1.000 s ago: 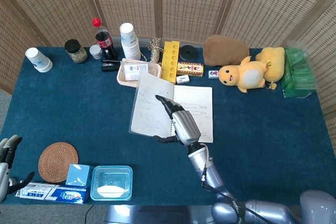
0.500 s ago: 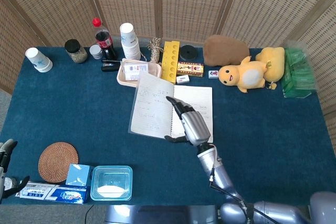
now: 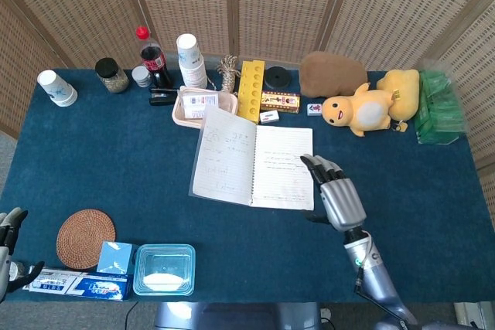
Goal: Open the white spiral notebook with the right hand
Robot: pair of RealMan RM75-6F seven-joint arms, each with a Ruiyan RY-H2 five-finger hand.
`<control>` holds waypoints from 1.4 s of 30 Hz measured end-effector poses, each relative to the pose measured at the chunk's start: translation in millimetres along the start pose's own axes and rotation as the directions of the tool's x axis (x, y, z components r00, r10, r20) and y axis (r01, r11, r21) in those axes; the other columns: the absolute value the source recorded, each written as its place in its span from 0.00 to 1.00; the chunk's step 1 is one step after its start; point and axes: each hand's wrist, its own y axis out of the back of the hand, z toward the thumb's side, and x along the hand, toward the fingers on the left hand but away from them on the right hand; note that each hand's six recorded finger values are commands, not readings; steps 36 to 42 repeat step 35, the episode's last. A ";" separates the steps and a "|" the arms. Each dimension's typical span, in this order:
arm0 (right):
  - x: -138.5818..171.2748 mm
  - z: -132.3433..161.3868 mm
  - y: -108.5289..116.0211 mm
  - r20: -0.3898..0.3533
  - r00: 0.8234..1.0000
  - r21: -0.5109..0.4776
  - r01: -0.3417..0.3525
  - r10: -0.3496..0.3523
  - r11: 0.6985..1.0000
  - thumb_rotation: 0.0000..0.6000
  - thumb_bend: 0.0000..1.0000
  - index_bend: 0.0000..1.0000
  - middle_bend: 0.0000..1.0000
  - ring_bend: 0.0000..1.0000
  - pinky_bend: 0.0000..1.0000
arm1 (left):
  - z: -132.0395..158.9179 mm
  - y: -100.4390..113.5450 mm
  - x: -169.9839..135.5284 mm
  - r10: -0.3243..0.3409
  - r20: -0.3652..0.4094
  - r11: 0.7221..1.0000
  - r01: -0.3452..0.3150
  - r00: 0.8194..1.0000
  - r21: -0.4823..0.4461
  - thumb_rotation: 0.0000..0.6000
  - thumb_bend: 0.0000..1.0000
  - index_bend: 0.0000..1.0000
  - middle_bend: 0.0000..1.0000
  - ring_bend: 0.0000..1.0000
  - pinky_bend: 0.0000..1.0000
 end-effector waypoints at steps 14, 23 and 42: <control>72.1 -56.1 29.3 0.040 0.995 0.321 0.069 -0.086 0.944 1.00 0.12 0.11 0.16 0.10 0.15 | 2.1 -13.9 -7.8 -0.036 -0.003 0.999 0.036 0.999 -0.026 1.00 0.20 0.12 0.07 0.02 0.00; 86.6 -65.6 33.9 0.059 0.995 0.315 0.057 -0.080 0.947 1.00 0.13 0.11 0.16 0.10 0.15 | 11.6 -9.9 -11.5 -0.020 0.034 0.999 0.021 0.999 -0.043 1.00 0.20 0.12 0.08 0.02 0.00; 94.5 -75.3 32.8 0.090 0.993 0.278 0.046 -0.074 0.960 1.00 0.12 0.11 0.16 0.10 0.15 | 20.4 -8.4 -10.6 -0.011 0.049 0.999 0.014 0.999 -0.052 1.00 0.20 0.12 0.08 0.03 0.00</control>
